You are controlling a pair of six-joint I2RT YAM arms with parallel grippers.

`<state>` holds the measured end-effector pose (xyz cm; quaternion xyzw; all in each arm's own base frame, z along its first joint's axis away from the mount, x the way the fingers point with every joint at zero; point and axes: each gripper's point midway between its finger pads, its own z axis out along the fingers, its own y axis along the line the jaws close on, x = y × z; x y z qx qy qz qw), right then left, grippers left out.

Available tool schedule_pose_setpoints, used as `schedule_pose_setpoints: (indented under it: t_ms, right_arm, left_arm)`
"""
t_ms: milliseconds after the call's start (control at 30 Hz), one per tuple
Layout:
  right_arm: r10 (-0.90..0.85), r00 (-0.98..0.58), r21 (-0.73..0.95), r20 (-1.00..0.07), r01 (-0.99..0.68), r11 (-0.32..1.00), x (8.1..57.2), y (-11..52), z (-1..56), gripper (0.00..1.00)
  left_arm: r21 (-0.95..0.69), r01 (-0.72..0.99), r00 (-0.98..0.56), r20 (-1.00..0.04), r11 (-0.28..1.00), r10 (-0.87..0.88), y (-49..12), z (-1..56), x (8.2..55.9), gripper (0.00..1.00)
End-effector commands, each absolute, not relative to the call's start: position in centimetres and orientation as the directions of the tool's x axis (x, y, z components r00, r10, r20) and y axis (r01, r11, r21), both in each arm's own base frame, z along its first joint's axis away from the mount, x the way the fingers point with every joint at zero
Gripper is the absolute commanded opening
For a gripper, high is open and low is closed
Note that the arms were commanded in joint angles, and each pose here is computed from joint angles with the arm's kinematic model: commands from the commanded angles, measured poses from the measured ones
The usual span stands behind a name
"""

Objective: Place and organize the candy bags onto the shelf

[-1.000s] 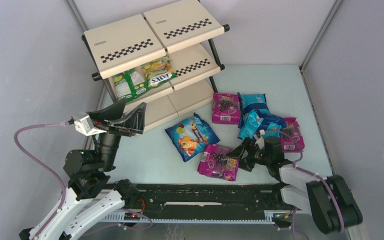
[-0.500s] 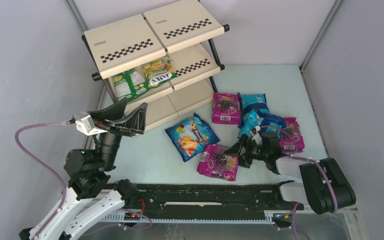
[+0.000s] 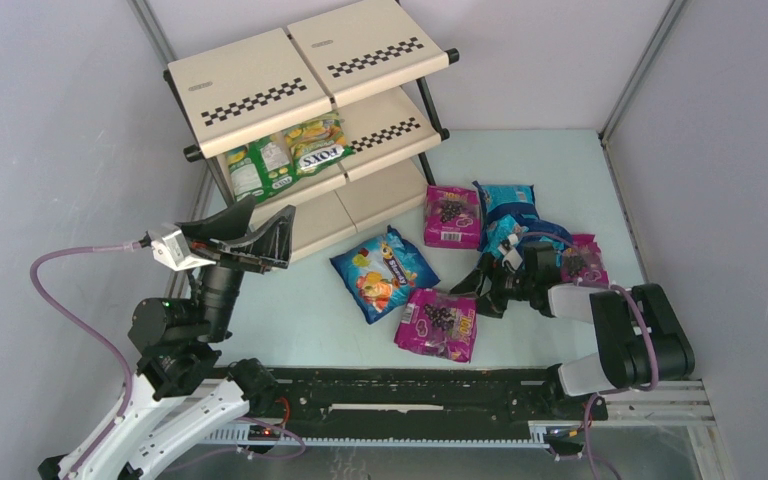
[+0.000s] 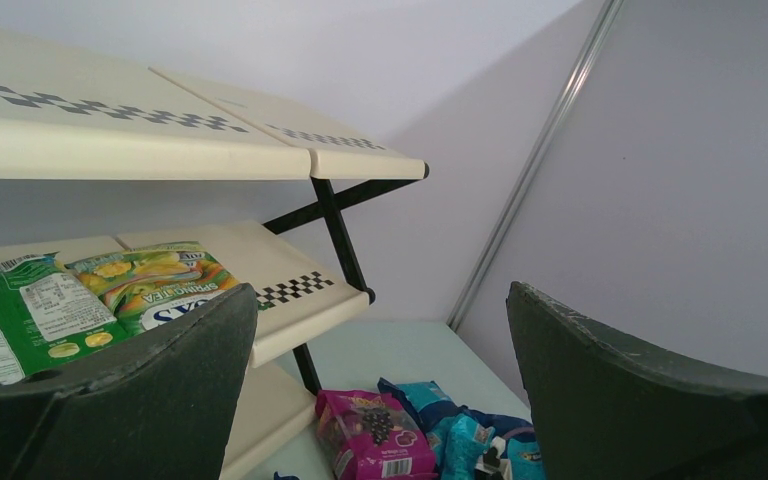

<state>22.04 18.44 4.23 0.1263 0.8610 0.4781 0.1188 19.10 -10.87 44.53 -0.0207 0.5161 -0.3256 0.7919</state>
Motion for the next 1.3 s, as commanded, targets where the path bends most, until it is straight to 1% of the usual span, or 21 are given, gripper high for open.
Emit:
schedule_pose_setpoints:
  t_ms: [0, 33, 200, 433, 500, 633, 700, 833, 900, 967, 1000, 1033, 1067, 1200, 1267]
  right_arm:
    - [0.224, -0.974, 0.84, -0.018, 0.107, 0.532, 19.3, 19.8, 2.2, 0.85]
    - [0.209, -0.978, 0.851, -0.016, 0.097, 0.516, 19.1, 20.2, 2.4, 0.81]
    - [0.206, -0.978, 0.896, -0.013, 0.081, 0.438, 18.3, 21.4, 3.5, 0.75]
    - [0.231, -0.973, 0.933, 0.028, 0.109, 0.344, 16.2, 21.5, 4.1, 0.74]
    - [0.241, -0.97, 0.942, 0.032, 0.11, 0.317, 15.8, 21.5, 4.3, 0.76]
    - [0.251, -0.967, 0.934, 0.048, 0.132, 0.331, 15.2, 21.6, 3.3, 0.76]
    - [0.262, -0.964, 0.927, 0.047, 0.14, 0.348, 15.1, 21.9, 2.7, 0.76]
    - [0.271, -0.962, 0.933, 0.03, 0.124, 0.339, 15.0, 22.8, 2.8, 0.74]
    - [0.275, -0.961, 0.926, 0.024, 0.125, 0.356, 14.9, 23.1, 2.3, 0.68]
    - [0.278, -0.96, 0.921, 0.025, 0.13, 0.366, 14.7, 23.2, 1.9, 0.56]
    - [0.285, -0.958, 0.925, 0.023, 0.129, 0.359, 14.4, 23.1, 2.1, 0.5]
    - [0.294, -0.955, 0.93, 0.022, 0.127, 0.344, 14.2, 23.0, 2.4, 0.43]
    - [0.305, -0.952, 0.939, 0.014, 0.118, 0.324, 14.5, 23.0, 2.9, 0.39]
    - [0.314, -0.949, 0.937, 0.027, 0.133, 0.322, 13.7, 22.4, 2.8, 0.3]
    - [0.309, -0.95, 0.934, 0.032, 0.139, 0.329, 13.5, 22.4, 2.6, 0.27]
  left_arm:
    - [-0.375, 0.5, 0.263, -0.793, 0.781, -0.55, -10.9, 44.9, 19.1, 1.0]
    - [-0.376, 0.498, 0.263, -0.793, 0.781, -0.549, -10.9, 44.8, 19.1, 1.0]
    - [-0.376, 0.494, 0.264, -0.794, 0.784, -0.547, -10.8, 44.8, 19.2, 1.0]
    - [-0.376, 0.495, 0.261, -0.796, 0.783, -0.546, -11.0, 44.7, 19.3, 1.0]
    - [-0.375, 0.495, 0.26, -0.797, 0.784, -0.546, -11.0, 44.7, 19.3, 1.0]
    - [-0.377, 0.495, 0.257, -0.798, 0.783, -0.546, -11.1, 44.7, 19.4, 1.0]
    - [-0.377, 0.497, 0.253, -0.799, 0.782, -0.546, -11.2, 44.6, 19.5, 1.0]
    - [-0.376, 0.496, 0.249, -0.802, 0.783, -0.543, -11.4, 44.5, 19.6, 1.0]
    - [-0.378, 0.495, 0.249, -0.801, 0.783, -0.544, -11.4, 44.5, 19.7, 1.0]
    - [-0.377, 0.494, 0.248, -0.803, 0.784, -0.542, -11.4, 44.4, 19.7, 1.0]
    - [-0.377, 0.493, 0.248, -0.803, 0.784, -0.542, -11.4, 44.4, 19.7, 1.0]
    - [-0.376, 0.493, 0.246, -0.805, 0.785, -0.54, -11.5, 44.4, 19.8, 1.0]
    - [-0.376, 0.493, 0.244, -0.806, 0.784, -0.54, -11.5, 44.3, 19.8, 1.0]
    - [-0.373, 0.498, 0.241, -0.808, 0.783, -0.538, -11.7, 44.3, 19.9, 1.0]
    - [-0.371, 0.5, 0.24, -0.809, 0.782, -0.537, -11.8, 44.3, 19.9, 1.0]
